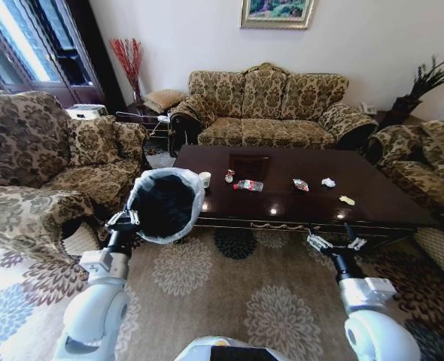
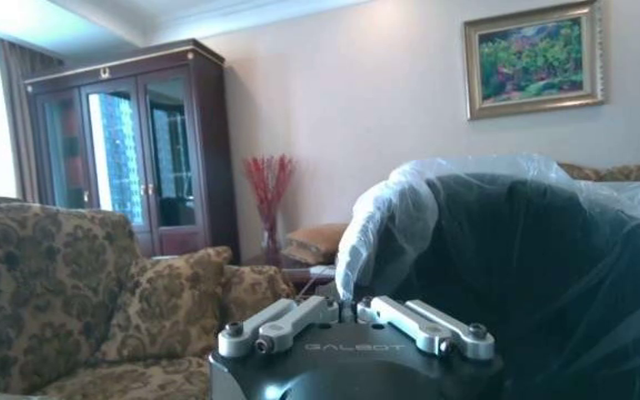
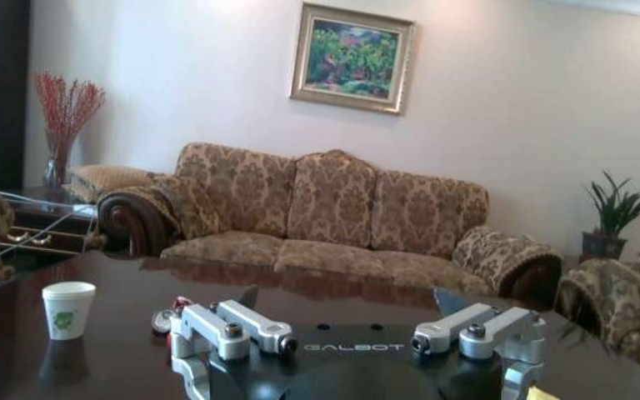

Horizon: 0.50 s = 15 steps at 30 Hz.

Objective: Move to the front of the table and place the trash on the table into the trash bin.

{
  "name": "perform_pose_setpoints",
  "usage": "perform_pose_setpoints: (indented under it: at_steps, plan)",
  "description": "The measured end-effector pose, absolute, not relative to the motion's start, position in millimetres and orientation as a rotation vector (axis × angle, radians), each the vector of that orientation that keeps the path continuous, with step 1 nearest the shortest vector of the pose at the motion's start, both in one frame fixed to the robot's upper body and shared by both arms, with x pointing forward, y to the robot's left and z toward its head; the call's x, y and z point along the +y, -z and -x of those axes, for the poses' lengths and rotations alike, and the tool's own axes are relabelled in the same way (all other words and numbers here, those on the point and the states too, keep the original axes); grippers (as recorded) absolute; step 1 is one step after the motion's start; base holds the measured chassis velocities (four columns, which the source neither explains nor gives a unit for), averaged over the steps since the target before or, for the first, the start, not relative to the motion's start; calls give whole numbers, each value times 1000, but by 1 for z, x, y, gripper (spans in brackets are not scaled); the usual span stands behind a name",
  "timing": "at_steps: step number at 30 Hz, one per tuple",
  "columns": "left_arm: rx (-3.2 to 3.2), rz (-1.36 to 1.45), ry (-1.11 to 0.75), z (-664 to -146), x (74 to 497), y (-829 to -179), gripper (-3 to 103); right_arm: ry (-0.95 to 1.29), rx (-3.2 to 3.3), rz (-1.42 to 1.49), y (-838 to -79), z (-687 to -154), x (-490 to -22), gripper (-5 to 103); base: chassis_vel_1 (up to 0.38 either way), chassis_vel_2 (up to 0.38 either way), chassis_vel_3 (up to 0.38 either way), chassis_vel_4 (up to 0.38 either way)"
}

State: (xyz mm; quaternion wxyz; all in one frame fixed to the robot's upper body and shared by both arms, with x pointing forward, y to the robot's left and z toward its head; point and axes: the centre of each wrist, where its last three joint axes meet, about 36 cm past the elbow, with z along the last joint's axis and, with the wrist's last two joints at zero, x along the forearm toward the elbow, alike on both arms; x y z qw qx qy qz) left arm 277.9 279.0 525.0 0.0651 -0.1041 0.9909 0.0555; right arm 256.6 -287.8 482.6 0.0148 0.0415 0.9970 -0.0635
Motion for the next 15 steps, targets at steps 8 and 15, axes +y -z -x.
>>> perform_pose_setpoints:
  at_steps: [8,15]
  plan:
    - [2998,333,-182,-279,281,-518,3,188,3112,-119,-483,-255,-284,100,7,5,6,5]
    - [3014,332,-182,-281,279,-511,3,183,3124,-122,-481,-253,-285,100,62,56,66,69]
